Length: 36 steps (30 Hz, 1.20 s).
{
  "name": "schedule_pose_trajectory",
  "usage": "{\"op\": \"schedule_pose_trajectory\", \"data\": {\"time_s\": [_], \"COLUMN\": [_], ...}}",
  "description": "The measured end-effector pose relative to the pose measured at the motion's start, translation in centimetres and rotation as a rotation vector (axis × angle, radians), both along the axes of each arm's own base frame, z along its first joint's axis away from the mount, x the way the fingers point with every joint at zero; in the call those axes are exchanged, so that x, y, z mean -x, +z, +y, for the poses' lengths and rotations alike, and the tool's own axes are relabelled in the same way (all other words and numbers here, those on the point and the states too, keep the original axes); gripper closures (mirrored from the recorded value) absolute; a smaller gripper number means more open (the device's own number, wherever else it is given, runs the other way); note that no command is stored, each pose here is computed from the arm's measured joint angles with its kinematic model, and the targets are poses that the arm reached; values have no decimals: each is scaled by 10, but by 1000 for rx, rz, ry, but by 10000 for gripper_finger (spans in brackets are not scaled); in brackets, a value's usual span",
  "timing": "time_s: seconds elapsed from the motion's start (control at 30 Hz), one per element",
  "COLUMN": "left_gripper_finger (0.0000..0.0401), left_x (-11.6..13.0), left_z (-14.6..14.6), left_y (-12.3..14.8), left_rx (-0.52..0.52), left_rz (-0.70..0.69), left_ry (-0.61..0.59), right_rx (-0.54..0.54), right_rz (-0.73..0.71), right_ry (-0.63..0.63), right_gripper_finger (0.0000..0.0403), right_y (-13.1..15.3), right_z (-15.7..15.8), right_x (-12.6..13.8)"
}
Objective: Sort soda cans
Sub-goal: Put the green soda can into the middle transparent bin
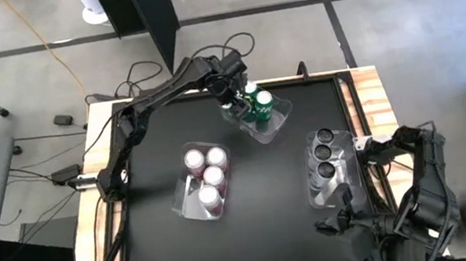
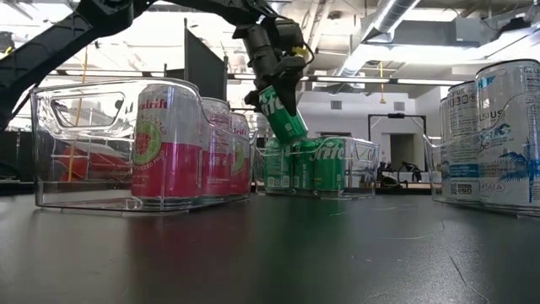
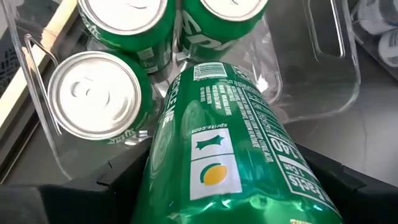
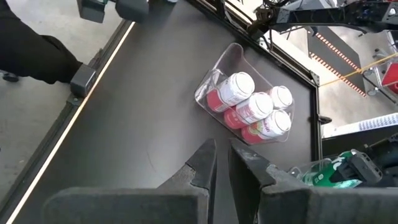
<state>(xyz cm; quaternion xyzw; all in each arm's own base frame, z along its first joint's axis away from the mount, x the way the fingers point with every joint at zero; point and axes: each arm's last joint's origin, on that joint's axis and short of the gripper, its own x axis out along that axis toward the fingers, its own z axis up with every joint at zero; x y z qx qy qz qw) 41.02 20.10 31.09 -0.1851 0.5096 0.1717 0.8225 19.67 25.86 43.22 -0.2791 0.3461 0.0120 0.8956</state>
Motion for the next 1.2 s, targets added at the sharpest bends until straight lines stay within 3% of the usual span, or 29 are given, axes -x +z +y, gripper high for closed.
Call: {"op": "schedule_pose_trajectory", "data": {"time_s": [0.33, 0.83, 1.2], "left_gripper_finger": [103, 104, 104], "left_x": [-2, -6, -9], "left_z": [2, 16, 20], "left_y": [-3, -37, -43], "left_rx": [60, 120, 190], "left_rz": [-36, -56, -119], "left_ry": [130, 330, 505], "right_rx": [-1, 0, 20], "right_rz": [3, 3, 8], "right_ry": [0, 1, 25], "right_gripper_finger": [343, 343, 343], "right_y": [-1, -1, -1], "right_z": [0, 0, 2], "right_x": [0, 0, 1]}}
